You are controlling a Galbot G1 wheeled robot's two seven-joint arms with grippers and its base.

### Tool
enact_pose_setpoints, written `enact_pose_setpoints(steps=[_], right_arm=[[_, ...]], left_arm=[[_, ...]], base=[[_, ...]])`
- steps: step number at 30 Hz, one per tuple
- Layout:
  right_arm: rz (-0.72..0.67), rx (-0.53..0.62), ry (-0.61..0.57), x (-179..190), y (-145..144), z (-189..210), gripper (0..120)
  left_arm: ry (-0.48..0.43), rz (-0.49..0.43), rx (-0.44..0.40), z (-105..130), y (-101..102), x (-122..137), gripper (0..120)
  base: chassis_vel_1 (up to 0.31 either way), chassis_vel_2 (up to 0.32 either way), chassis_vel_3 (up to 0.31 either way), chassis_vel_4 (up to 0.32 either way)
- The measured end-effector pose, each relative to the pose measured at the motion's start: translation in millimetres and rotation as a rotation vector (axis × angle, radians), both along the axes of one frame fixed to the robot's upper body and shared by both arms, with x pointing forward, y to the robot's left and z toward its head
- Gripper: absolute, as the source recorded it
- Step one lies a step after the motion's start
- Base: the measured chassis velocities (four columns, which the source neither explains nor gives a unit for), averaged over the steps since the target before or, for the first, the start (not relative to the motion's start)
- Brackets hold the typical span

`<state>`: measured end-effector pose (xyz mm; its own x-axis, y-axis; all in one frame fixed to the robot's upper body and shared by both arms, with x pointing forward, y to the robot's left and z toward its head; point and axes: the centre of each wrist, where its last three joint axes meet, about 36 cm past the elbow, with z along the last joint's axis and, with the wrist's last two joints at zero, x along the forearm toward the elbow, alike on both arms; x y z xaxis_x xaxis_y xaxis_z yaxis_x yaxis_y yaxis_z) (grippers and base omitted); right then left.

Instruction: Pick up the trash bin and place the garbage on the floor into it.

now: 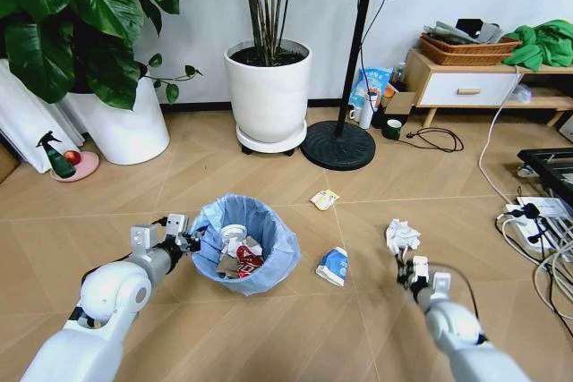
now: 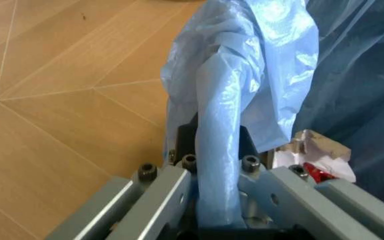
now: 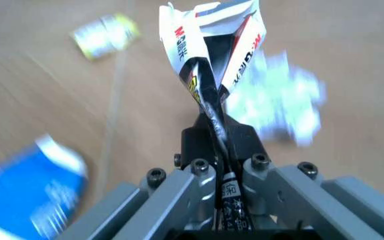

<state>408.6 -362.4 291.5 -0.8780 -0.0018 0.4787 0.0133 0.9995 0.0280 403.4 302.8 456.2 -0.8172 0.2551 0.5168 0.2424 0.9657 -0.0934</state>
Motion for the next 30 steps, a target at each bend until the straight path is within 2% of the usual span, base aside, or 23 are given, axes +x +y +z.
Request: enact_pose_setpoints(steps=[1, 4, 6, 10, 13, 15, 16, 18, 23, 24, 30], right_arm=[[0.0, 0.0, 0.0, 0.0, 0.0, 0.0, 0], [0.123, 0.013, -0.159, 29.5, 15.7, 66.6, 0], [0.154, 0.025, -0.189, 34.1, 22.7, 80.7, 0], [0.33, 0.127, -0.317, 49.4, 74.0, 146.8, 0], [0.377, 0.157, -0.349, 54.2, 89.1, 163.8, 0], [0.455, 0.214, -0.39, 64.0, 115.0, 193.4, 0], [0.455, 0.214, -0.39, 64.0, 115.0, 193.4, 0], [0.545, 0.258, -0.432, 74.3, 143.6, 223.5, 0], [0.654, 0.293, -0.435, 74.7, 179.0, 235.0, 0], [0.692, 0.31, -0.422, 71.4, 191.2, 234.4, 0], [0.775, 0.334, -0.361, 60.3, 220.9, 217.6, 0]], left_arm=[[0.0, 0.0, 0.0, 0.0, 0.0, 0.0, 0], [0.007, -0.002, 0.007, -1.2, 1.4, 2.2, 0], [0.008, -0.003, 0.008, -0.9, 1.6, 3.2, 0], [0.014, -0.01, 0.004, 2.1, 1.5, 10.4, 0], [0.015, -0.014, 0.004, 3.2, 1.2, 13.4, 0], [0.02, -0.024, 0.002, 4.5, -0.6, 19.4, 0], [0.02, -0.024, 0.002, 4.5, -0.6, 19.4, 0], [0.026, -0.035, 0.001, 5.8, -3.1, 27.0, 0], [0.032, -0.045, -0.008, 10.6, -7.9, 39.3, 0], [0.03, -0.048, -0.015, 13.0, -9.8, 44.9, 0], [0.012, -0.056, -0.029, 23.5, -15.2, 63.5, 0]], base=[[0.0, 0.0, 0.0, 0.0], [0.0, 0.0, 0.0, 0.0], [0.0, 0.0, 0.0, 0.0], [0.0, 0.0, 0.0, 0.0], [0.0, 0.0, 0.0, 0.0], [0.0, 0.0, 0.0, 0.0], [0.0, 0.0, 0.0, 0.0], [0.0, 0.0, 0.0, 0.0], [0.0, 0.0, 0.0, 0.0], [0.0, 0.0, 0.0, 0.0], [0.0, 0.0, 0.0, 0.0]])
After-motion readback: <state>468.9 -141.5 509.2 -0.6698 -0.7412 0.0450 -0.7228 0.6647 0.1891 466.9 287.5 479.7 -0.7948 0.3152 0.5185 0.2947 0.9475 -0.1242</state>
